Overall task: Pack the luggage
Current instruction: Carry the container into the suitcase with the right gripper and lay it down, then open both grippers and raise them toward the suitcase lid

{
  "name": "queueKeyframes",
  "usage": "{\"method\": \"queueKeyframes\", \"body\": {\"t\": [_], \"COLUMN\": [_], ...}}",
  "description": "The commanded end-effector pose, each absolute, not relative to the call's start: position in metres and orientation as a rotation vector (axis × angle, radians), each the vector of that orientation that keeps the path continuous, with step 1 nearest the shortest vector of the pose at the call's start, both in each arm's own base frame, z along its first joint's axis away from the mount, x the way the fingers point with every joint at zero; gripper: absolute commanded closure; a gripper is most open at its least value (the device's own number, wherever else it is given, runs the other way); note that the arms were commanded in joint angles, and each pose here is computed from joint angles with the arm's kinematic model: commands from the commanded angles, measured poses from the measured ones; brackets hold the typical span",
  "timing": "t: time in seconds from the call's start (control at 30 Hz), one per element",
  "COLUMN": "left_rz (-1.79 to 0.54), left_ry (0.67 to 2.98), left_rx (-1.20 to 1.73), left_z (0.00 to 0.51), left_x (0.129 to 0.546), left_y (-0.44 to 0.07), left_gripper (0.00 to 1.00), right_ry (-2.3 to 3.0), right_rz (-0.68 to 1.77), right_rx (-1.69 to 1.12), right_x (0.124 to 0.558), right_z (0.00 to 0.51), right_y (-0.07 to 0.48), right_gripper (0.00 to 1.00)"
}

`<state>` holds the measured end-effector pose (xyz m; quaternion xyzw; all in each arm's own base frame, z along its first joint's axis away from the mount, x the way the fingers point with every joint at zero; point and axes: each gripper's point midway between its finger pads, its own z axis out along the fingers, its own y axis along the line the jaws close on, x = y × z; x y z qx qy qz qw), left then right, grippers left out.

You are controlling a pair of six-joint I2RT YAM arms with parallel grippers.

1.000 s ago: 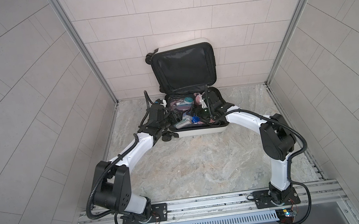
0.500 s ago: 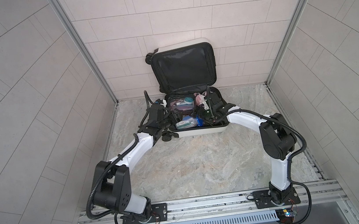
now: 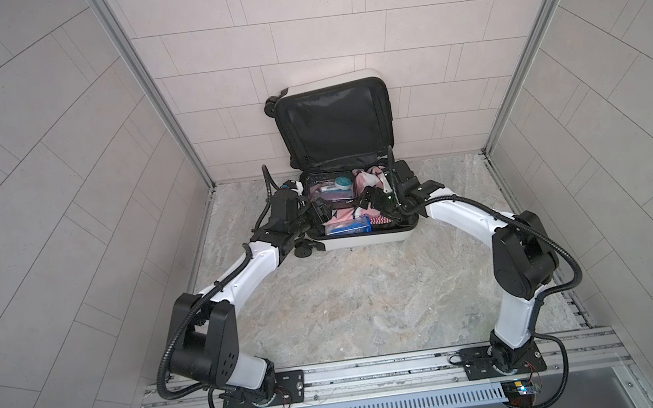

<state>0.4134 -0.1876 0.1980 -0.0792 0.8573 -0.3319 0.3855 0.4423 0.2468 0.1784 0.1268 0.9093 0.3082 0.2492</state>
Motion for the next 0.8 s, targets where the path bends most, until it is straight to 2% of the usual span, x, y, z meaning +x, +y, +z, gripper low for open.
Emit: {"method": "queueKeyframes", "body": {"t": [0.0,0.2,0.37,0.53,0.63,0.77], "left_rz": [-0.840,-0.786,-0.653,-0.488,-0.359,-0.269], "left_ry": [2.117,2.042,1.983,1.783,1.687,1.605], "left_rx": [-0.197,-0.203,-0.119,-0.011,0.019,0.121], "left_z": [0.228,0.273,0.320,0.383,0.415,0.432], "left_x": [0.421,0.436,0.449,0.447,0.441,0.432], "left_y": [-0.179,-0.144,-0.125,-0.109,-0.095,-0.093], "left_gripper": [0.22,0.24,0.24,0.14,0.05,0.03], "right_ry": [2.442,2.405,2.295,2.128,2.008,1.913], "right_rz": [0.772,0.560,0.450,0.246,0.167,0.131], "right_rx": [0.268,0.190,0.162,0.234,0.252,0.210], "right_x": [0.434,0.440,0.460,0.476,0.483,0.490], "right_z": [0.210,0.251,0.310,0.366,0.396,0.422], "right_y": [0.237,0.205,0.176,0.141,0.125,0.120], "right_gripper": [0.10,0.13,0.13,0.09,0.07,0.00]}}
